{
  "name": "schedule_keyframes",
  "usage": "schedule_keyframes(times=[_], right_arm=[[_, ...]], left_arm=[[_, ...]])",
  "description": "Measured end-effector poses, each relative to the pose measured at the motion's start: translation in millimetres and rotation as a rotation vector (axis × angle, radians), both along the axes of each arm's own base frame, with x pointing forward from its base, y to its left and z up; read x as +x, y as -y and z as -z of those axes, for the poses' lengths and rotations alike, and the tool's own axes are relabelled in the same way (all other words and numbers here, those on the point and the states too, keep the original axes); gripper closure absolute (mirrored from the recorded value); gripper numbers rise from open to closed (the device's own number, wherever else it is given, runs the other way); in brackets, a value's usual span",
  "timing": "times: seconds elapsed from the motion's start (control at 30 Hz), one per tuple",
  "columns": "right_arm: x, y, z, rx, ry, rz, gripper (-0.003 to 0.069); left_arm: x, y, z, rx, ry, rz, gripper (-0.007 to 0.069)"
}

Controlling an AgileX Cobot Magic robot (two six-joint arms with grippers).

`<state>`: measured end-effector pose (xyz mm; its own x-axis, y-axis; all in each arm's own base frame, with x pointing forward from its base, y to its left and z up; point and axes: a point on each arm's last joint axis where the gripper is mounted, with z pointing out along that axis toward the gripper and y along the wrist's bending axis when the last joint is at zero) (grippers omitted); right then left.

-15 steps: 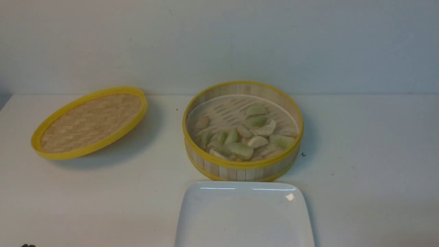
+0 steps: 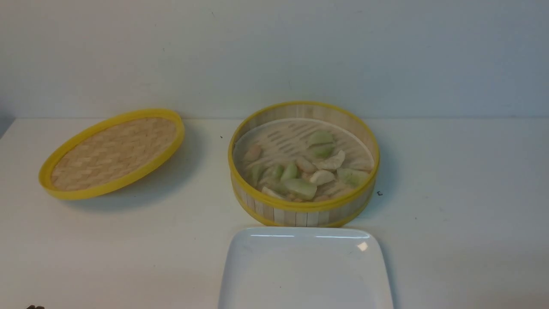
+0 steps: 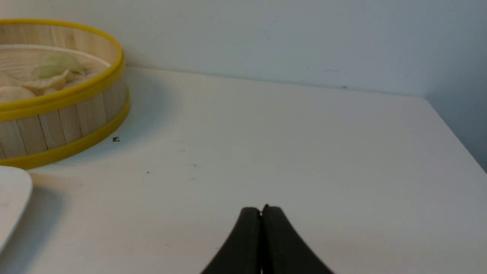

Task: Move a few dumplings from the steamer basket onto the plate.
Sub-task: Use the right arm to grab a dumpling from inside the steamer

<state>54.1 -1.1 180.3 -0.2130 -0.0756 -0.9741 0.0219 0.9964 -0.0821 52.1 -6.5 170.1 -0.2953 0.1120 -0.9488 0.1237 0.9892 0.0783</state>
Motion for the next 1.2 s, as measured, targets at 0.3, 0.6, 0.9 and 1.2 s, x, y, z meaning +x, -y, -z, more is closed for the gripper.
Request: schedule_keyframes(times=[0.3,0.6,0.9,1.2], right_arm=[[0,0,0,0.0,0.0,0.0,0.0669],[0,-1,-1,0.055,0.021,0.001,0.0669],[2,-2,-18,0.714,0.235,0.055,0.0669],[2,1,-22,0.788,0.288,0.072,0.0669]], left_arm=[[0,0,0,0.0,0.0,0.0,0.0631],[0,0,0,0.0,0.0,0.0,0.0631],[0,0,0,0.0,0.0,0.0,0.0631],[2,2,-10,-0.2,0.093,-0.027,0.0631]])
